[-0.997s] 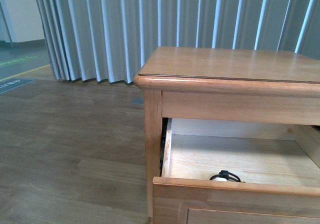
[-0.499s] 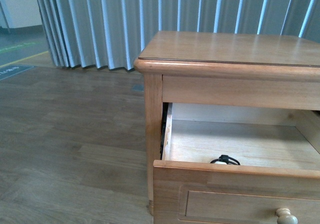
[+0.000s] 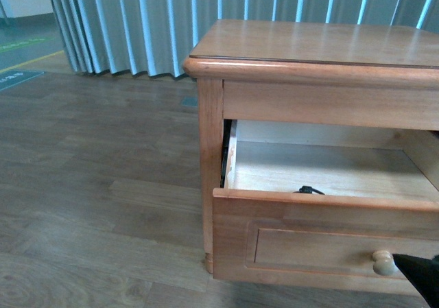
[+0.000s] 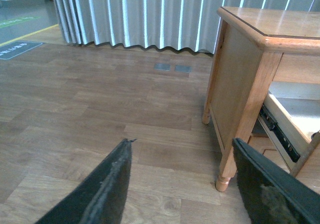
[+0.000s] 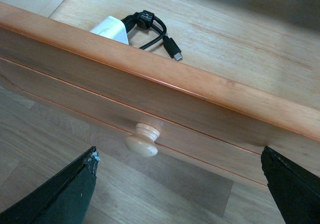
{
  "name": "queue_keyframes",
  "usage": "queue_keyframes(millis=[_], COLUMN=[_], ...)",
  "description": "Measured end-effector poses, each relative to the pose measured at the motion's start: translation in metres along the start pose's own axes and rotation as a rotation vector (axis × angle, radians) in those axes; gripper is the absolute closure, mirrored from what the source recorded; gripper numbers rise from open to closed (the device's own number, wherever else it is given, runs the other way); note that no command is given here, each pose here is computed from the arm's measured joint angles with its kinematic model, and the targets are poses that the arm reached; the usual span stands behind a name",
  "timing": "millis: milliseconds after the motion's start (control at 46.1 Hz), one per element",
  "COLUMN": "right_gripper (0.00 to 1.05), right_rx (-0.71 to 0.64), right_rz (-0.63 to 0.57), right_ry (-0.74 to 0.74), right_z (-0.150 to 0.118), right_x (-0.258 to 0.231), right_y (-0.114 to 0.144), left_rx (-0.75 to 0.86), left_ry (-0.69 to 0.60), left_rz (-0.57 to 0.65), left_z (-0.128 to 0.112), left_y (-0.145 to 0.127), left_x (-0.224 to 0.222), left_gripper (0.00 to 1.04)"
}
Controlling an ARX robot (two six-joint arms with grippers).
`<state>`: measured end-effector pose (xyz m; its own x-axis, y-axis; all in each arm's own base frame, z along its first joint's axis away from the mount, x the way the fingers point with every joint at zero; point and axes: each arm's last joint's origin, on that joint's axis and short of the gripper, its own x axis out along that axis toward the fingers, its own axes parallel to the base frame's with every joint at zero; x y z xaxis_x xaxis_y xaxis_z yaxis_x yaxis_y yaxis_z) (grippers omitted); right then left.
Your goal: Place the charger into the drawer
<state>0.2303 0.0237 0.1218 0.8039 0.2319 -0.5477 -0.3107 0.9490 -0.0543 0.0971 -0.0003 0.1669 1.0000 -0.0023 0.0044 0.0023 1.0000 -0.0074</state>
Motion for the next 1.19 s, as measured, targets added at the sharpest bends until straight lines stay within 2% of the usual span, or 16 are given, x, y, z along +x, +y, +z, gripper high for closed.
queue_keyframes(millis=[152, 195, 889, 1192], right_gripper=[0.08, 0.08, 0.08, 0.08], right_rx=[-0.022, -0.024, 0.041, 0.069], right_rz=[-0.003, -0.006, -0.101, -0.121], right_ry=[-0.063, -0.073, -0.238, -0.231], right_z=[0.014, 0.017, 0.068, 0.065], right_x=[0.028, 0.032, 0.134, 0.148], right_y=[0.001, 0.001, -0.019, -0.014], left_rx=[0.0, 0.0, 0.002, 0.003], left_ry=[0.0, 0.0, 0.0, 0.0], left_rz=[0.0, 0.0, 0.0, 0.0], left_z=[0.0, 0.0, 0.0, 0.0], left_y=[0.0, 0.0, 0.0, 0.0], left_x=[0.0, 0.0, 0.0, 0.0], left_gripper=[0.09, 0.05, 0.06, 0.06])
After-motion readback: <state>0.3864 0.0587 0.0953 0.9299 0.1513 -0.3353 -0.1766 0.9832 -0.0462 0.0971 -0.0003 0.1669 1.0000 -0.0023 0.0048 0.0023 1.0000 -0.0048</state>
